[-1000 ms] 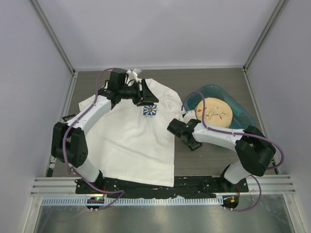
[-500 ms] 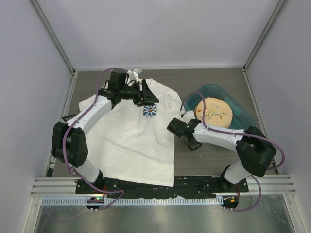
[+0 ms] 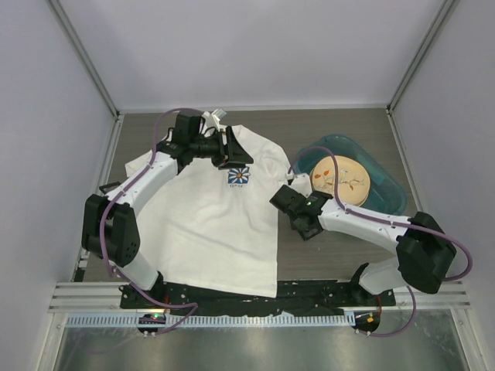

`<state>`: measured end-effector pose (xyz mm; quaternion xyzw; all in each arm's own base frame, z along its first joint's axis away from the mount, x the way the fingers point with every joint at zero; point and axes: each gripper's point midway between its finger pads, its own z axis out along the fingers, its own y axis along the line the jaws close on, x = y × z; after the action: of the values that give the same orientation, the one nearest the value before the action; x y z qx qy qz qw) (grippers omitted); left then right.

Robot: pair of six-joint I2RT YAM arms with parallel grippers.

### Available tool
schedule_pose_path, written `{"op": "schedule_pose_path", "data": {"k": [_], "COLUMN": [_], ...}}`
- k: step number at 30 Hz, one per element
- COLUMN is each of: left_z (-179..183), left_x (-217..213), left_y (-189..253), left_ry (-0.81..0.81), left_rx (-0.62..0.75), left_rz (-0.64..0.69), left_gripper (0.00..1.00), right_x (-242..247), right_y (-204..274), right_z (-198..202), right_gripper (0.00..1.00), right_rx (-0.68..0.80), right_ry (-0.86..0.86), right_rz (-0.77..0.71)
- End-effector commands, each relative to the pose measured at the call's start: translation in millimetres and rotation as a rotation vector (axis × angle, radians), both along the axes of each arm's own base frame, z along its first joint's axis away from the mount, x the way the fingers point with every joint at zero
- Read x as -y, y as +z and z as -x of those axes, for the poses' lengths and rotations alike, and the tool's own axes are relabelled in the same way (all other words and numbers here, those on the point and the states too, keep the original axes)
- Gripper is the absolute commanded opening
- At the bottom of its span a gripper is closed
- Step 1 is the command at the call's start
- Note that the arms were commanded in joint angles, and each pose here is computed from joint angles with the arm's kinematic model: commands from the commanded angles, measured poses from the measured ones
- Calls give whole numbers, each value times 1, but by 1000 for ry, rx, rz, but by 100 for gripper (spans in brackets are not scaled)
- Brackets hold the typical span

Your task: Remove the brooch from the garment

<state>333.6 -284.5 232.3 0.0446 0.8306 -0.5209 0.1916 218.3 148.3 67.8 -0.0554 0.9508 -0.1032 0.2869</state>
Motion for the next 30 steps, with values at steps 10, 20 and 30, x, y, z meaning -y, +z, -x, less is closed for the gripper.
{"op": "schedule_pose_path", "data": {"k": [10, 20, 30], "left_z": [-28, -95, -123], "left_x": [-28, -140, -217], "left_y": [8, -35, -93], "left_ry": [99, 429, 600], "left_rx": [26, -85, -156], "left_rz": [33, -5, -258], "left_gripper": [55, 47, 45], "right_x": [-83, -205, -331], "right_y": [88, 164, 161], "right_z": [-25, -117, -243], "right_gripper": [43, 42, 42], "right_rx": [124, 384, 423], "right_ry": [105, 228, 430], "right_rz": [-369, -705, -989]}}
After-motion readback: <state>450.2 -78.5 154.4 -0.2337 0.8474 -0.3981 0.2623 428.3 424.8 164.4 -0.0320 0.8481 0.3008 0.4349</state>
